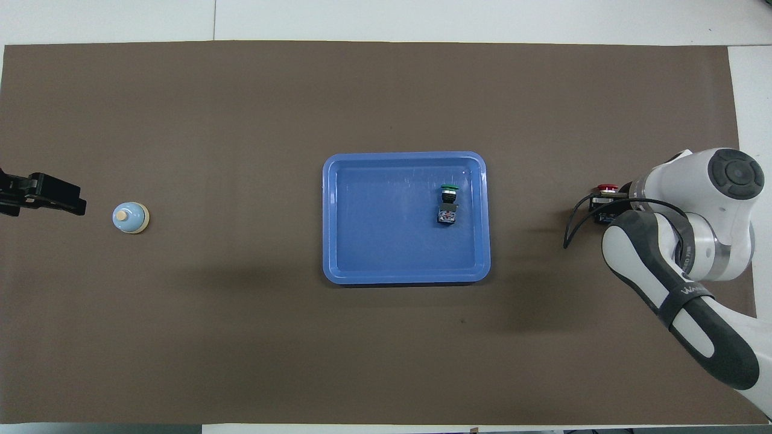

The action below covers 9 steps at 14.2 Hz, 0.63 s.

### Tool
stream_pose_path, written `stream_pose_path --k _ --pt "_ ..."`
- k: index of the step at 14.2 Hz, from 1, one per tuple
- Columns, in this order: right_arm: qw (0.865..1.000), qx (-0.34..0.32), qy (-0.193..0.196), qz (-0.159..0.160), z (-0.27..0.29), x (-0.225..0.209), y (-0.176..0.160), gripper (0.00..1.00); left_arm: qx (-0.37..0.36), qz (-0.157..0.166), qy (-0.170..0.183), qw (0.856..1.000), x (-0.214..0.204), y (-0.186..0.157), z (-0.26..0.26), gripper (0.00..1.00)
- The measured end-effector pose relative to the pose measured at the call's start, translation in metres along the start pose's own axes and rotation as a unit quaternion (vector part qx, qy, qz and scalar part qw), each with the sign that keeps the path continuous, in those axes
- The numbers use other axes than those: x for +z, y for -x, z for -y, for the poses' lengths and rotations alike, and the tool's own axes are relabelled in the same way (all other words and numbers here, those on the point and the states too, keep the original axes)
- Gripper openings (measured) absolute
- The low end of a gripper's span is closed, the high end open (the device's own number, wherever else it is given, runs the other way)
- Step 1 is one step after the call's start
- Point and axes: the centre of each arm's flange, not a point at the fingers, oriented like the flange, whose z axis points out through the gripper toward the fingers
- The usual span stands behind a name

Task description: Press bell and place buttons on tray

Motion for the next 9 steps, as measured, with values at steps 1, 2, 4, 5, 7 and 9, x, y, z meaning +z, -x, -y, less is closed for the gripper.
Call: stream_pose_path --k 1,2,4,5,7,9 --pt "1.000 -0.005 0.001 0.009 0.004 -0.003 0.001 0.41 0.000 0.000 0.000 1.000 0.000 0.000 0.000 1.00" --pt "1.000 -0.012 0.003 0.016 0.011 -0.010 0.000 0.41 0.000 0.000 0.000 1.000 0.000 0.000 0.000 1.00" --pt "0.999 -0.029 0.007 0.023 0.036 -0.035 -0.008 0.41 0.000 0.000 0.000 1.000 0.000 0.000 0.000 1.00" --pt "0.999 -0.030 0.009 0.025 0.053 -0.052 -0.013 0.41 0.000 0.000 0.000 1.000 0.000 0.000 0.000 1.00" --pt "0.999 -0.019 0.012 0.023 0.096 -0.086 -0.018 0.41 0.000 0.000 0.000 1.000 0.000 0.000 0.000 1.00" --pt "1.000 -0.004 0.011 0.012 0.151 -0.110 -0.014 0.41 0.000 0.000 0.000 1.000 0.000 0.000 0.000 1.00"
